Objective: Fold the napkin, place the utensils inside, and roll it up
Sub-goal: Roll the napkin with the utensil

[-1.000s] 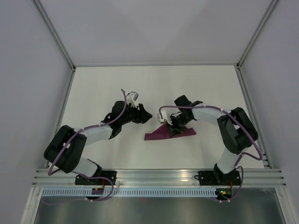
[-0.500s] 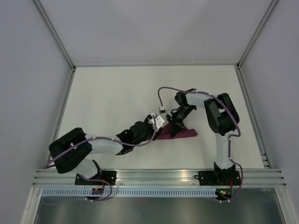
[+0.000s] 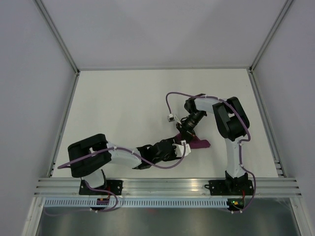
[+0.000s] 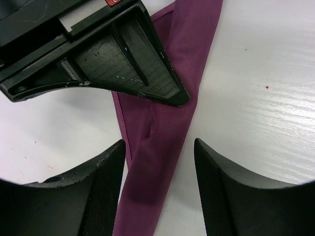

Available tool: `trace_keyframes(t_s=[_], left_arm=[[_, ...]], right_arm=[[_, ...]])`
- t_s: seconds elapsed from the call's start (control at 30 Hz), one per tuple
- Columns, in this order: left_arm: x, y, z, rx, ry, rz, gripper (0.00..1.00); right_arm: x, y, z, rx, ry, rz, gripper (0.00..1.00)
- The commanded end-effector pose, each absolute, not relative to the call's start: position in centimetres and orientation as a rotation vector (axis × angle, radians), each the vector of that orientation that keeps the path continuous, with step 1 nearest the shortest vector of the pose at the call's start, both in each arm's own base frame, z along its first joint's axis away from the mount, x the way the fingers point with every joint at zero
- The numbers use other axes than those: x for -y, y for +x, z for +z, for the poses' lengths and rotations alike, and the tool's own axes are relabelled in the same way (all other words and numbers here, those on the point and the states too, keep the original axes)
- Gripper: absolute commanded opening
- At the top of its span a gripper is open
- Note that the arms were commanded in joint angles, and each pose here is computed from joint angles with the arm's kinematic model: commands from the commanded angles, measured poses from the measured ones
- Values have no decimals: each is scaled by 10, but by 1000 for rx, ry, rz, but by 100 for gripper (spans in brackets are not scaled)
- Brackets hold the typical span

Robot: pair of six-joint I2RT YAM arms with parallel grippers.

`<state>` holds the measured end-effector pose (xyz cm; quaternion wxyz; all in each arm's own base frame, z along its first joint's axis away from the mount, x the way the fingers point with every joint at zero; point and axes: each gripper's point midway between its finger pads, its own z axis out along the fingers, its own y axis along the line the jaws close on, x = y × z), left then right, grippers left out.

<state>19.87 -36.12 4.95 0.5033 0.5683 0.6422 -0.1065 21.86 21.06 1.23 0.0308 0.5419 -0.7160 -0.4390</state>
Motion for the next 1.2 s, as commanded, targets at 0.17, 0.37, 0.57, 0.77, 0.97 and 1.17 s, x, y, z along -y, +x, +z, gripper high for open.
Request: trace_keyframes(t_s=[0.17,0.37,0.57,0.77,0.97,1.17], left_arm=[[375,202,28,-1509,1501,-193,63],[380,205,22,-1509,1526,-180,53],[381,194,6,-1578,1620,-234,13],[376,190,3,-1732,1612,-404,2],[373,198,6,-1966,1477,-585,2],[365,205,5,-2125,1376,-723,2]], right_arm=[[-188,234,-32,2182,1827,-1122,1],[-189,235,-31,2195,1823,-1126,2],[-195,244,-21,2242,1855,-1136,22],[-202,262,-4,2332,1890,-1149,44],[-197,305,40,2613,1878,-1242,51],[-161,351,85,2985,1804,-1213,52]])
